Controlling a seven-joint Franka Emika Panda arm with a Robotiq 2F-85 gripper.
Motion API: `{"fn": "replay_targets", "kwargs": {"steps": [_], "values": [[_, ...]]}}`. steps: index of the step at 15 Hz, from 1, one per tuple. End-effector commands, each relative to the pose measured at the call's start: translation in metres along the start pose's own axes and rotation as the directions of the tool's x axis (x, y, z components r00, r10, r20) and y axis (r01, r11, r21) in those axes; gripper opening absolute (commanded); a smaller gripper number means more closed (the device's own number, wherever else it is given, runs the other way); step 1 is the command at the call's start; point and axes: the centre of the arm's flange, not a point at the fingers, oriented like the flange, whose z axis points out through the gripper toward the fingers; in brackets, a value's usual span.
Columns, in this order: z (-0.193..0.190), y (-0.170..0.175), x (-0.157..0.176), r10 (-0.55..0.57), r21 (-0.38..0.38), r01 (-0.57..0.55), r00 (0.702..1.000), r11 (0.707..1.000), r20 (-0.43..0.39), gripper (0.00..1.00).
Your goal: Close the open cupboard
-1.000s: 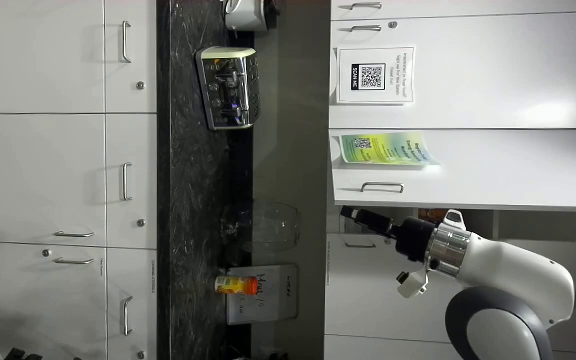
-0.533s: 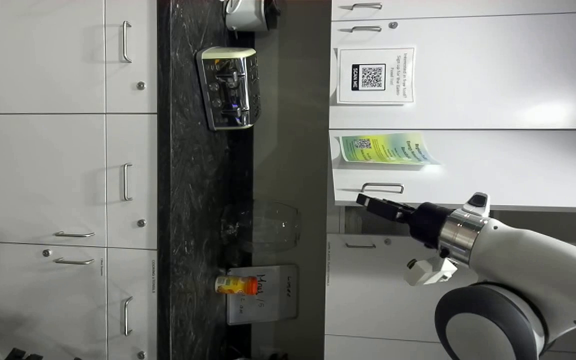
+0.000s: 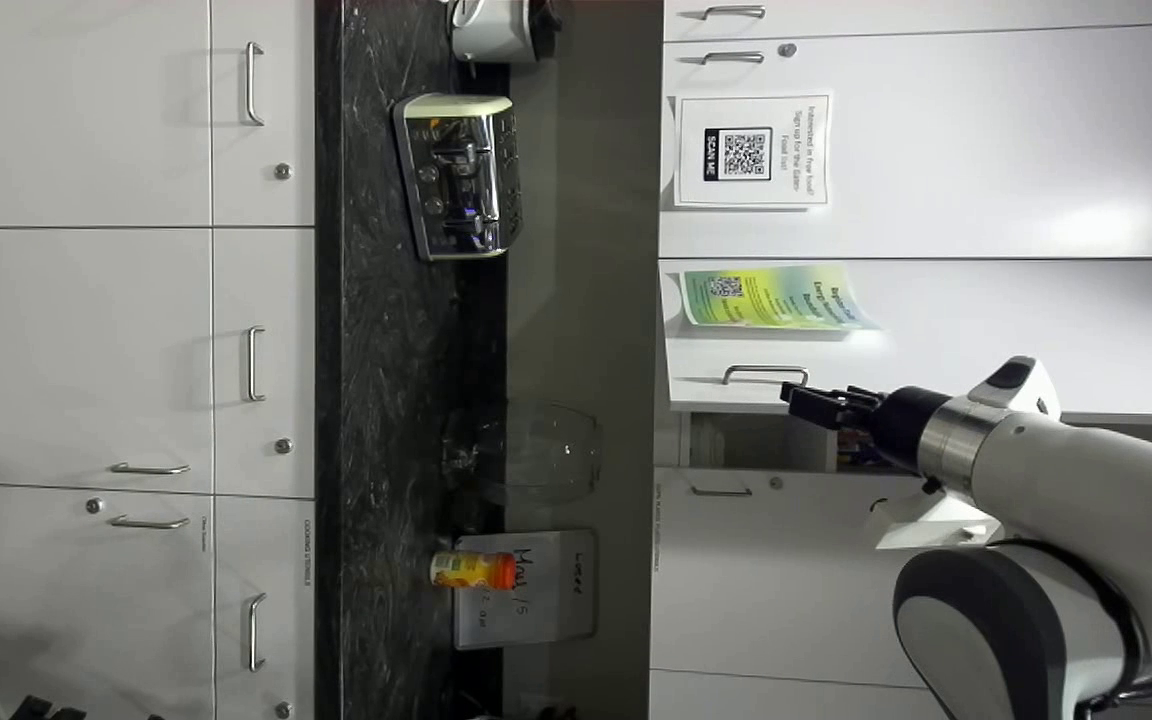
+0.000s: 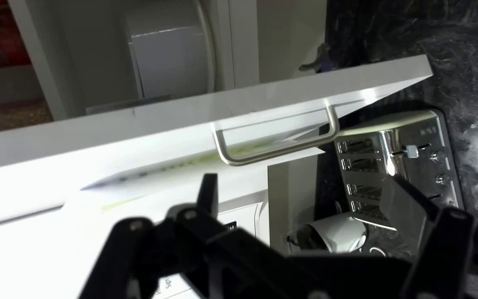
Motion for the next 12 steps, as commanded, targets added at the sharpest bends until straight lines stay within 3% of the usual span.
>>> {"fn": "replay_targets", "kwargs": {"steps": [1, 5, 11, 12], "values": [[0.001, 0.001, 0.001, -0.002, -0.003, 0.002, 1.000, 1.000, 0.000, 1.00], [0.007, -0.012, 0.005, -0.008, 0.038, 0.008, 1.000, 0.999, -0.015, 1.00], [0.008, -0.006, 0.024, -0.059, 0.008, 0.060, 0.997, 0.998, -0.054, 1.00], [0.007, -0.003, 0.025, -0.057, -0.004, 0.057, 0.997, 0.998, -0.055, 0.75]]}}
